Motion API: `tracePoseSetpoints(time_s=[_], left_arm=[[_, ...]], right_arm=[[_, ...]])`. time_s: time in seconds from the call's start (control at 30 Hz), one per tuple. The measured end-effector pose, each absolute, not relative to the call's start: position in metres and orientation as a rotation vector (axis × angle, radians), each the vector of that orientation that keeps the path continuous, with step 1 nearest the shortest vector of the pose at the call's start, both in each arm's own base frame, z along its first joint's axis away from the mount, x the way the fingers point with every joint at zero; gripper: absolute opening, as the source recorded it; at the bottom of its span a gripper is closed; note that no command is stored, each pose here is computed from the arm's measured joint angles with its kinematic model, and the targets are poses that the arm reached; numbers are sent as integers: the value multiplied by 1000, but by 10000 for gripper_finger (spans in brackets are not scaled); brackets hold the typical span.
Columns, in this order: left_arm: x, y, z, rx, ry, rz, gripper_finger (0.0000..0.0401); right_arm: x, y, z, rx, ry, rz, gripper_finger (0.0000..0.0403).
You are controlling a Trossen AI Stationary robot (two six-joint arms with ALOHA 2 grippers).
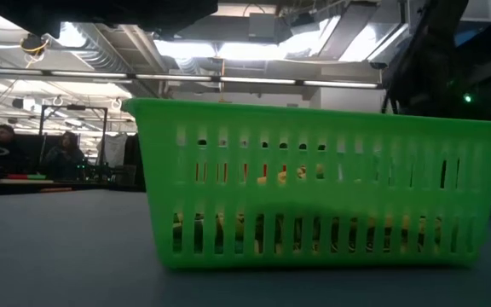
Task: Sort crayons
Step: Put the green crayon into the green bin
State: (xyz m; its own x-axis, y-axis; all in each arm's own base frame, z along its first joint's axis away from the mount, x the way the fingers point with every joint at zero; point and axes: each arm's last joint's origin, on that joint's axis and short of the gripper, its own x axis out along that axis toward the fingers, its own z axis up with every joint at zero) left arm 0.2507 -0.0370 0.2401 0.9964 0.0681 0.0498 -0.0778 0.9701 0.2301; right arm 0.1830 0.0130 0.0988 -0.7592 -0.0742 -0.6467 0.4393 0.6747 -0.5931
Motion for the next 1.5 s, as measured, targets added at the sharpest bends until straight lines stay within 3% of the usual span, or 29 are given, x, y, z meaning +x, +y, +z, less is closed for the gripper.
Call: tracePoseSetpoints(time_s=[0.37,0.57,0.87,1.0,1.23,1.33,1.5], left_arm=[[251,-37,240,234,-42,74,128],[251,-37,240,234,-41,74,128],[251,-37,240,235,-41,75,128],[251,-37,240,235,-41,75,128],[251,-37,240,235,-40,78,128],[251,-37,240,235,-40,78,128],[251,-37,240,235,-40,79,128]], right_arm=[[195,32,131,312,2047,-978,1],[193,29,156,235,1848,-995,1],[208,-1,211,157,1441,-676,1],[220,-22,215,50,1350,-532,1],[245,-69,207,18,1203,-484,1],[245,-89,199,3,1237,-496,17],[240,-119,180,56,1321,-395,95]])
